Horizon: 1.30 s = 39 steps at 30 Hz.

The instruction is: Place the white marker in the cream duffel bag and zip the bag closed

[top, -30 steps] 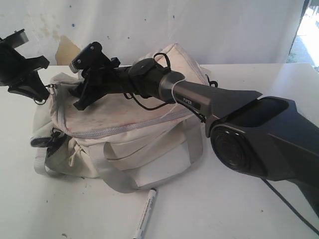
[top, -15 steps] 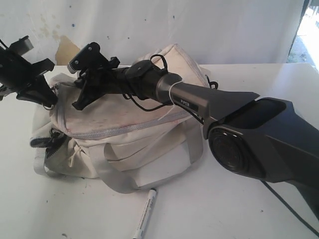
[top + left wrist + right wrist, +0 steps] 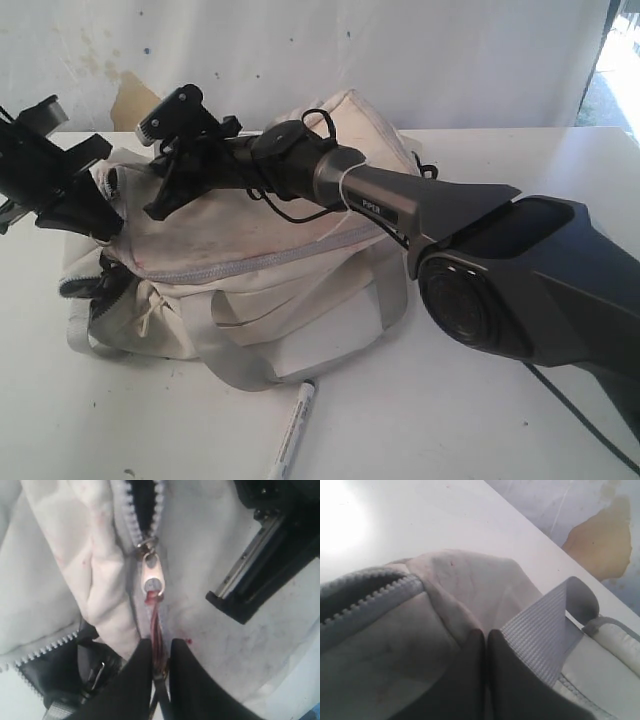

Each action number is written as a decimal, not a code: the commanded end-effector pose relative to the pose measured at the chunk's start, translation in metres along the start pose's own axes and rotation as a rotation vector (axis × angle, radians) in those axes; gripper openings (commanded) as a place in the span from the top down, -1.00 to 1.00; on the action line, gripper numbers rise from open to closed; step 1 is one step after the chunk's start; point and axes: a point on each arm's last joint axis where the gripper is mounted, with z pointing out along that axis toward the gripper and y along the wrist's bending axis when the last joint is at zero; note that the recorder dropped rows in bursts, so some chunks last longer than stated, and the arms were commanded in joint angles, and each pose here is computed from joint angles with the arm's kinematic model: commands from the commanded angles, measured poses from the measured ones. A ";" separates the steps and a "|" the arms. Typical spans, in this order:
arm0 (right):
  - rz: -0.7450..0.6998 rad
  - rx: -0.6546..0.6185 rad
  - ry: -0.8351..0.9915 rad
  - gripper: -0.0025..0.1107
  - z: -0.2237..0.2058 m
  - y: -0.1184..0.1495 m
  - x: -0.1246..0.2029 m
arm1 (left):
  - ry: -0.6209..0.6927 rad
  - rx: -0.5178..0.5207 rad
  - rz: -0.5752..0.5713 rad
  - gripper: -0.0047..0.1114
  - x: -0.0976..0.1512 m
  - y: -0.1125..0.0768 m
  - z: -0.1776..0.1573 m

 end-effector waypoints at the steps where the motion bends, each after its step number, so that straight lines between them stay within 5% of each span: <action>1: 0.035 0.008 -0.001 0.96 -0.001 -0.004 0.000 | 0.012 0.018 -0.049 0.92 0.012 -0.008 -0.006; 5: 0.091 -0.051 0.039 0.96 -0.003 -0.002 0.004 | 0.036 0.093 -0.129 0.92 0.022 -0.007 0.006; 17: 0.243 -0.082 0.170 0.96 -0.028 -0.028 0.001 | 0.006 0.210 -0.120 0.92 0.025 -0.013 0.009; 39: 0.277 0.106 0.067 0.96 -0.028 -0.048 -0.005 | 0.069 0.266 -0.085 0.92 0.075 -0.032 0.020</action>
